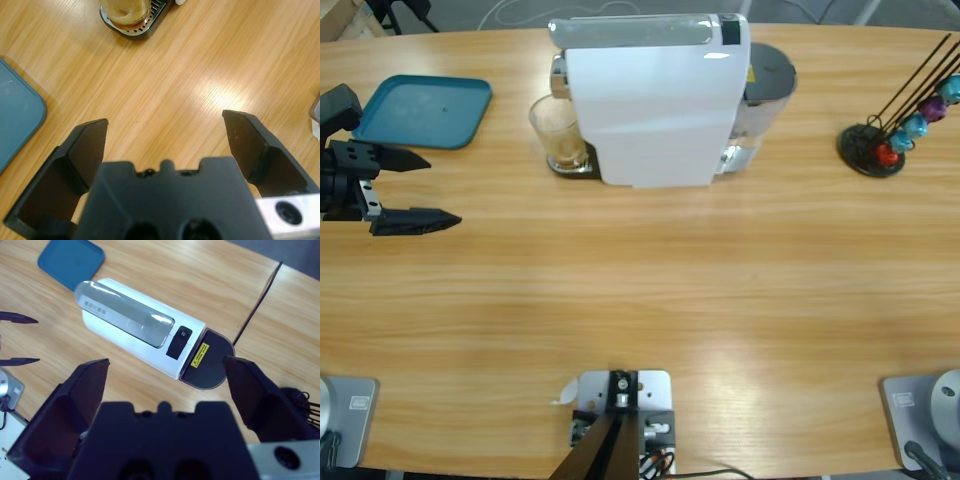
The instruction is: Pour coffee
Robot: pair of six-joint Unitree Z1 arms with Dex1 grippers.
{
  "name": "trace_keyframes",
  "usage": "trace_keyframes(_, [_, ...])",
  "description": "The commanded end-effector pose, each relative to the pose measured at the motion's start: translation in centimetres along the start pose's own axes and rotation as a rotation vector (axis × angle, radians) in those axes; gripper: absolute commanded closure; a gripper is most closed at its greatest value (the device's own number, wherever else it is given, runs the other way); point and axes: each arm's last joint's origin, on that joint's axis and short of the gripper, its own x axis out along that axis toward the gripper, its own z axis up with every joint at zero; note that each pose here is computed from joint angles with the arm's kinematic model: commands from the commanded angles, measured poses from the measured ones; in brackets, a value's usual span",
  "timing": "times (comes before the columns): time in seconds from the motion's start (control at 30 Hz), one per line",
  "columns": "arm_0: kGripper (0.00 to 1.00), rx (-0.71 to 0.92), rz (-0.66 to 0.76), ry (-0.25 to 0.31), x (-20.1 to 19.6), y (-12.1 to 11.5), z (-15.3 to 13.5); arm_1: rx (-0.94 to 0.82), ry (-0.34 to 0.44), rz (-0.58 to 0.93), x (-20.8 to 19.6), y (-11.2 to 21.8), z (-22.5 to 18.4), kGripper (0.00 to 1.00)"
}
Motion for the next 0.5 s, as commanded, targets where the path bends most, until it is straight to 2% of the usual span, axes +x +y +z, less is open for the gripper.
trace_keyframes(0.03, [0.0, 0.001, -0.008, -0.002, -0.2, -0.6, -0.6, 0.015, 0.042, -0.039, 1.4, 0.1, 0.0, 0.0])
trace_keyframes(0.13, [0.0, 0.002, -0.009, -0.029, -0.7, -0.7, -0.4, 0.015, 0.016, -0.05, -1.0, -0.1, -0.7, 0.0])
trace_keyframes(0.27, [0.0, -0.002, -0.052, -0.059, -1.1, -1.2, -0.5, -0.004, 0.087, -0.048, -3.8, -0.7, -4.4, 0.0])
trace_keyframes(0.33, [0.0, -0.003, -0.045, -0.086, -1.9, -1.5, -0.6, -0.032, 0.091, -0.031, -5.7, -1.1, -6.8, 0.0])
trace_keyframes(0.4, [0.0, -0.004, -0.036, -0.107, -2.5, -1.8, -0.6, -0.034, 0.058, -0.007, -7.4, -1.5, -9.7, 0.0])
trace_keyframes(0.5, [0.0, -0.006, -0.036, -0.105, -2.8, -1.9, -0.9, -0.029, 0.032, 0.032, -8.2, -2.5, -15.0, 0.0])
